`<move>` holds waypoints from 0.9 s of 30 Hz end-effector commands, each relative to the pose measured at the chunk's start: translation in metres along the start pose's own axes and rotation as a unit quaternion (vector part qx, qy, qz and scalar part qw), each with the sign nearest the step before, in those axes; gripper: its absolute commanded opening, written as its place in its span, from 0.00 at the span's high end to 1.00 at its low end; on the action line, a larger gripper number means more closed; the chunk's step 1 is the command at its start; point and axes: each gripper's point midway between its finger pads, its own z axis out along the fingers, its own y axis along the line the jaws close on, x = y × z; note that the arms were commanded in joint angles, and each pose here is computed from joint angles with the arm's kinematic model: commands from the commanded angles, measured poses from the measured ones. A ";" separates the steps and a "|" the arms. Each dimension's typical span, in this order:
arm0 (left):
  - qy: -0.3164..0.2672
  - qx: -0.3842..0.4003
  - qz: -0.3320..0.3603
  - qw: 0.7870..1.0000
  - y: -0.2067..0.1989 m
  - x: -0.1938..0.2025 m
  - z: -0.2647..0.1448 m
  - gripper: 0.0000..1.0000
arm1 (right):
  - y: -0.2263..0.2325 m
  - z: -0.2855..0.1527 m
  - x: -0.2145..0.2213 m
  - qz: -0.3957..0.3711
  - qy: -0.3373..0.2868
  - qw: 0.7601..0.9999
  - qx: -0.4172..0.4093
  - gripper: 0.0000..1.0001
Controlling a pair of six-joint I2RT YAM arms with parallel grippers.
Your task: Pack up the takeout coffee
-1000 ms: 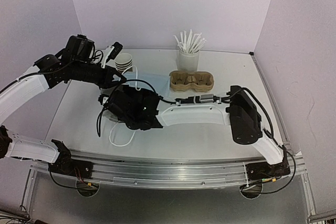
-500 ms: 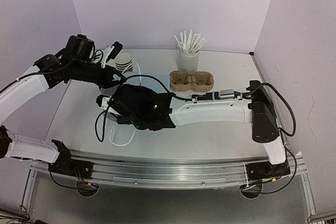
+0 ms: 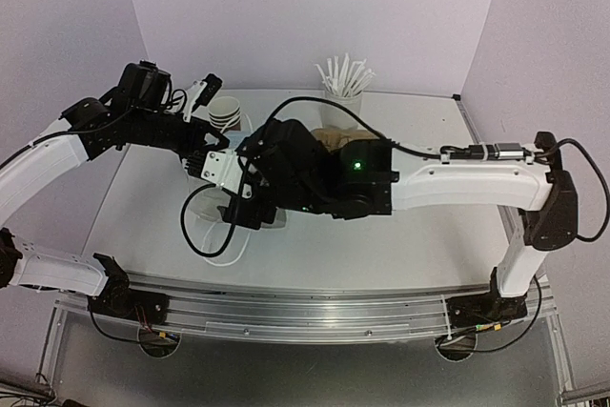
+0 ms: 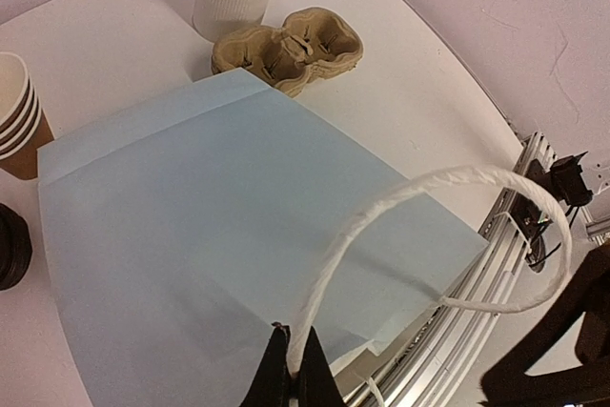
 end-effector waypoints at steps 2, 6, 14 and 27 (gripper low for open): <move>-0.032 0.006 0.008 0.999 -0.008 -0.023 -0.013 1.00 | 0.039 -0.029 0.014 -0.049 -0.006 0.995 -0.088 0.14; -0.033 0.008 0.009 0.999 -0.009 -0.023 -0.013 1.00 | 0.055 -0.021 0.058 -0.108 0.052 0.989 -0.082 0.13; -0.031 0.011 0.010 0.999 -0.010 -0.023 -0.013 1.00 | 0.049 0.007 0.111 -0.177 0.138 0.974 -0.034 0.11; -0.029 0.017 0.009 0.999 -0.012 -0.024 -0.013 1.00 | 0.017 0.048 0.137 -0.195 0.204 0.959 0.036 0.29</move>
